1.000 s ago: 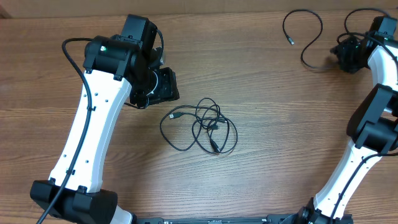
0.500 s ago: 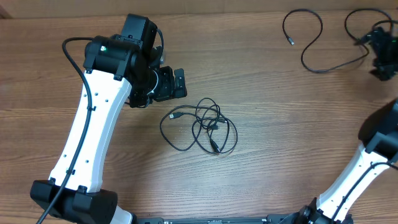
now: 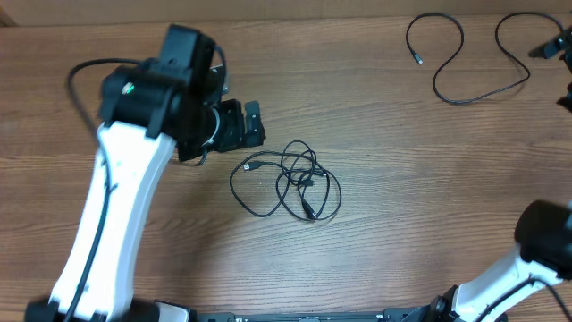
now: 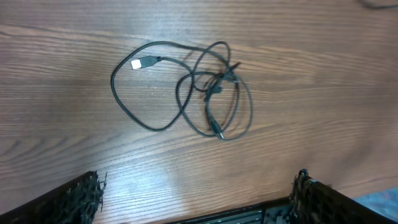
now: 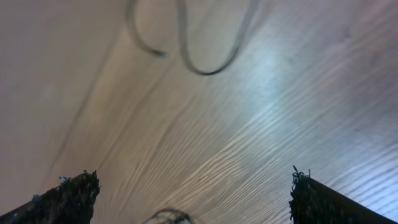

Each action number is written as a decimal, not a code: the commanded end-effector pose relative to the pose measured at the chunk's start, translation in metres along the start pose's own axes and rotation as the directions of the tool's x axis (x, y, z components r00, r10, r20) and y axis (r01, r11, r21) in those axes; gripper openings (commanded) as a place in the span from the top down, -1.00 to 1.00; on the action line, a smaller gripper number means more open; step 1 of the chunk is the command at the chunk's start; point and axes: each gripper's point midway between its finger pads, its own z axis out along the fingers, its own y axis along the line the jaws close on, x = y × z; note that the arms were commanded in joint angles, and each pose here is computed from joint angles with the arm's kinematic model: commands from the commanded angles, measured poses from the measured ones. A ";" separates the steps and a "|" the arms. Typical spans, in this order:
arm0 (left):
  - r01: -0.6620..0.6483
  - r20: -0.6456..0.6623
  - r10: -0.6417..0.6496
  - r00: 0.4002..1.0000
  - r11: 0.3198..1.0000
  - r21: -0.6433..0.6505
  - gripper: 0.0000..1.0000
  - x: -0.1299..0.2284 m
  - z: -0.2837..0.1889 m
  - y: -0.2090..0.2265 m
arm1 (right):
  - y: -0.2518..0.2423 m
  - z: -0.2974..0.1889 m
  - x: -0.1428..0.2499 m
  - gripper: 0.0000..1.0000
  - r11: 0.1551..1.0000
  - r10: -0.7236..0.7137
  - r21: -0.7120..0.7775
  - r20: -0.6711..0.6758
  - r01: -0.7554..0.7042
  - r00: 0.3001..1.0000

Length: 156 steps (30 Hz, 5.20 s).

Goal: Untangle cables

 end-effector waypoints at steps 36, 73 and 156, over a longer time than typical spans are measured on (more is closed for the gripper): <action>0.139 0.048 -0.133 0.990 0.980 -0.139 -0.99 0.067 0.001 0.058 | 0.060 0.091 0.343 -1.00 0.852 -0.522 -0.305 -0.455 0.425 0.722; -0.238 -0.317 0.235 0.919 0.971 0.027 -0.47 0.061 0.223 -0.021 | 0.015 0.125 0.271 -1.00 0.970 -0.241 -0.092 -0.472 0.224 0.848; 0.714 0.068 -0.750 0.658 0.650 0.260 0.91 -0.024 -0.035 -0.099 | 0.112 0.074 0.355 -1.00 0.576 -0.651 -0.816 -0.498 -0.055 0.573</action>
